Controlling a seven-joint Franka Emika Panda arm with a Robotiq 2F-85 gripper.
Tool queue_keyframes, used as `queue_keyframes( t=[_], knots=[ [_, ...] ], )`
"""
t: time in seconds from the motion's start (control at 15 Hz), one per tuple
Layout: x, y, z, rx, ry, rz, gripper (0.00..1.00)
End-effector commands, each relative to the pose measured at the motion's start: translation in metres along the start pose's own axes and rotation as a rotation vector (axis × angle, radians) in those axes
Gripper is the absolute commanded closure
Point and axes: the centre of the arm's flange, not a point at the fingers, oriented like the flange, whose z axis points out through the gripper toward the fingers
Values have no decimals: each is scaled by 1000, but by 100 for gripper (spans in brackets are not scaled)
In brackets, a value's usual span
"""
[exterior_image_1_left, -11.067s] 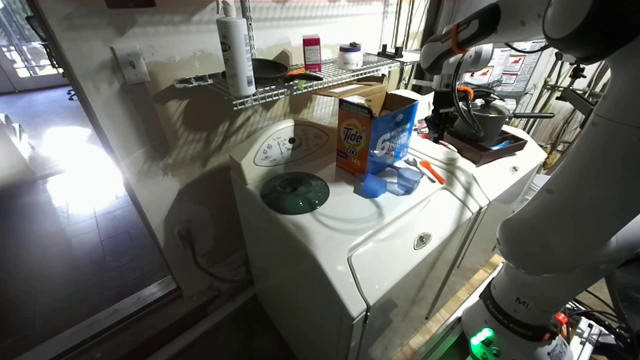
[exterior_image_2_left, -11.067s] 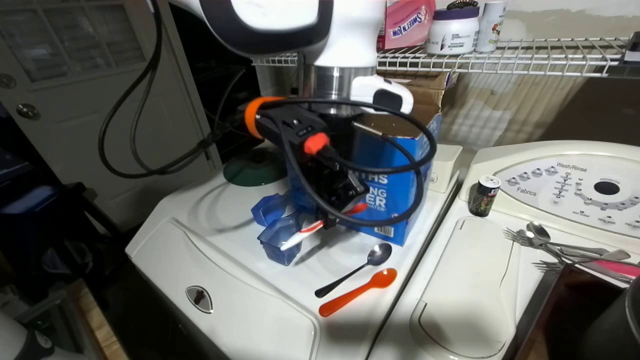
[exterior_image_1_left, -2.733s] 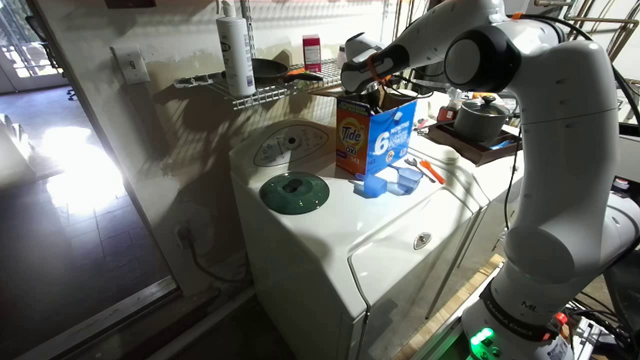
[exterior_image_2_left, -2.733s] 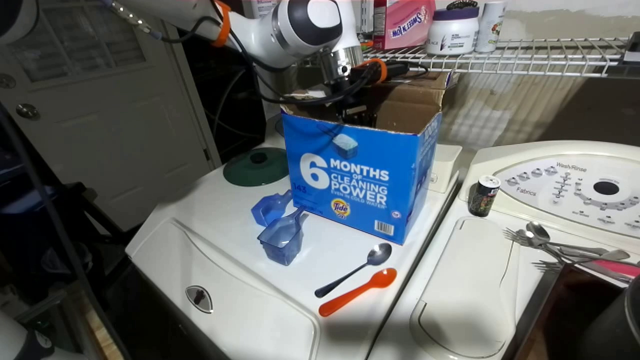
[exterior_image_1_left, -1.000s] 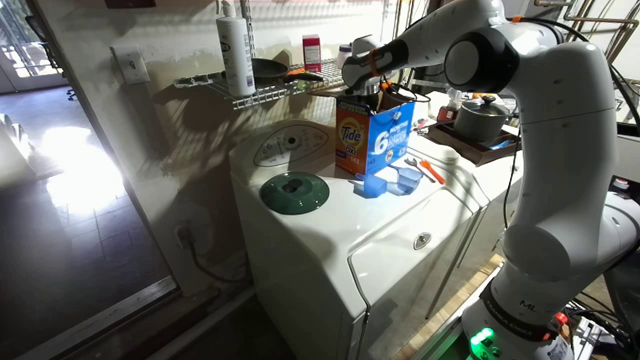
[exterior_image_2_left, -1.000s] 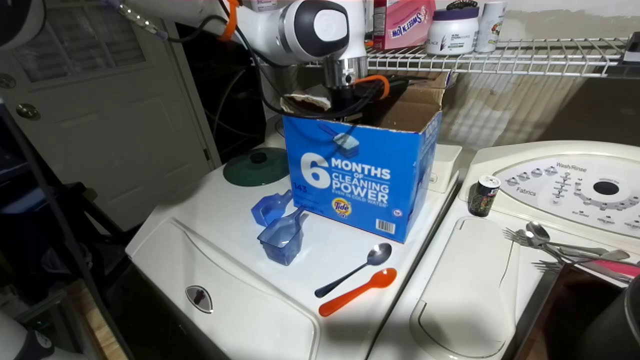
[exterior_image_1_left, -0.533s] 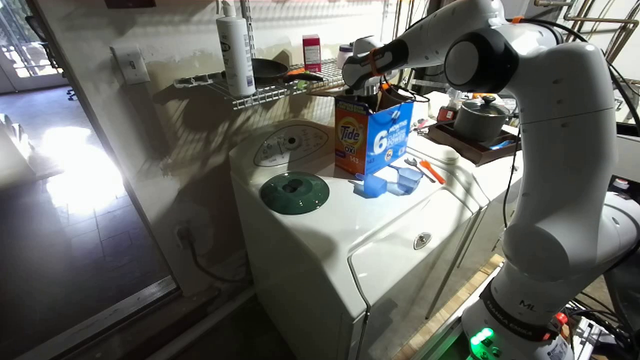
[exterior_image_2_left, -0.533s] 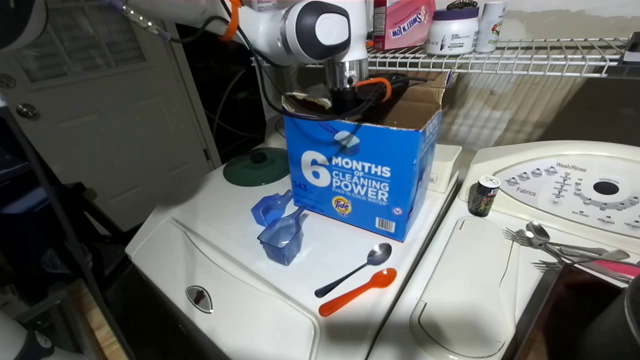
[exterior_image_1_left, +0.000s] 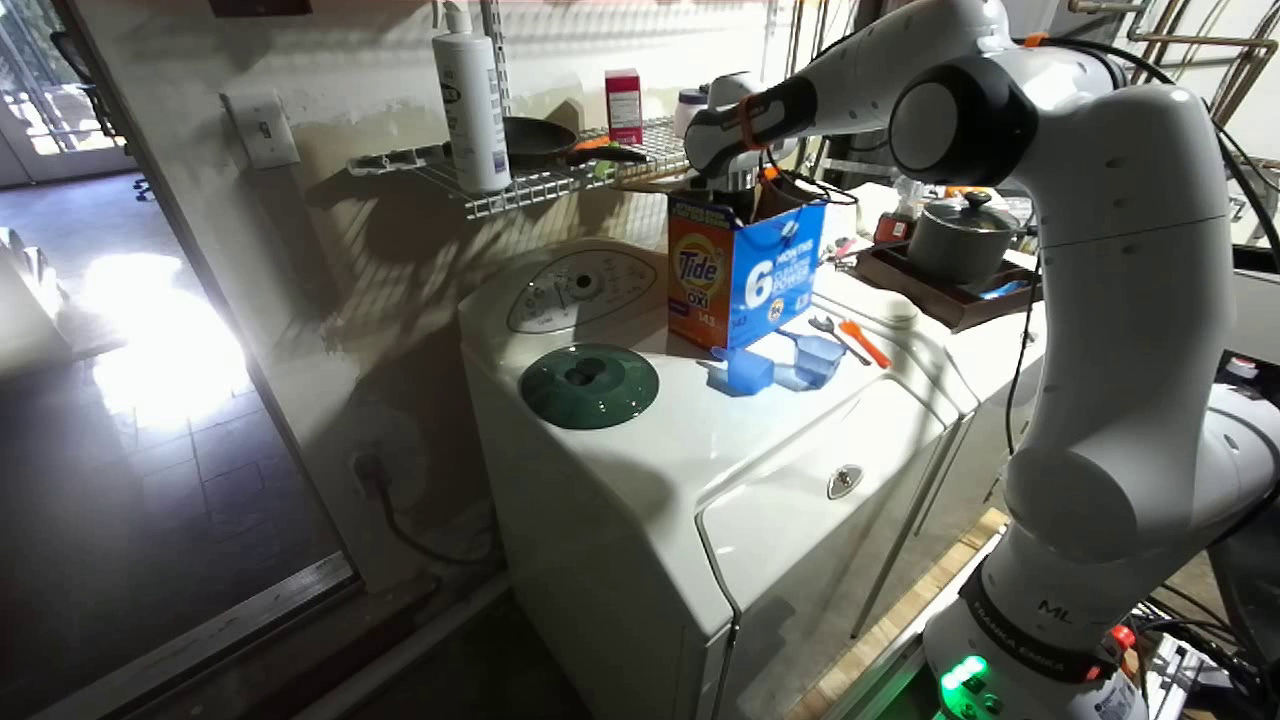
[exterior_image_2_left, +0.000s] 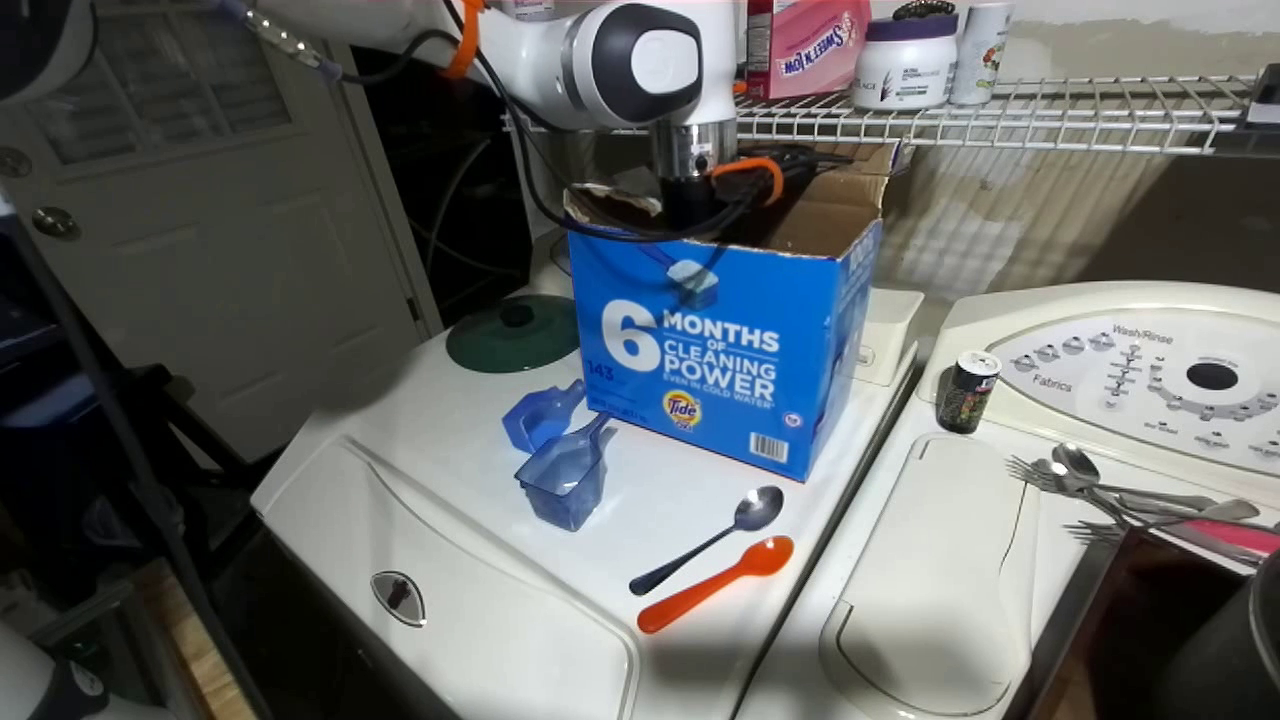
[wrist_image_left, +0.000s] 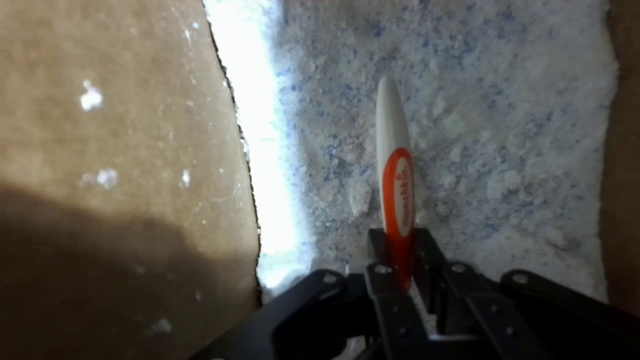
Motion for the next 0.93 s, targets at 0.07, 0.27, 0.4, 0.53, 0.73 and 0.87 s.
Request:
queue_keyframes(
  t=[0.07, 0.27, 0.4, 0.53, 0.73, 0.87],
  knots=[
    [26, 17, 39, 64, 106, -27, 96],
    [28, 16, 38, 87, 127, -23, 96],
    [27, 15, 35, 88, 144, -17, 96],
    [25, 13, 31, 87, 156, -7, 96],
    [25, 11, 27, 87, 176, 2, 96],
    [23, 9, 24, 85, 186, 10, 96]
  ],
)
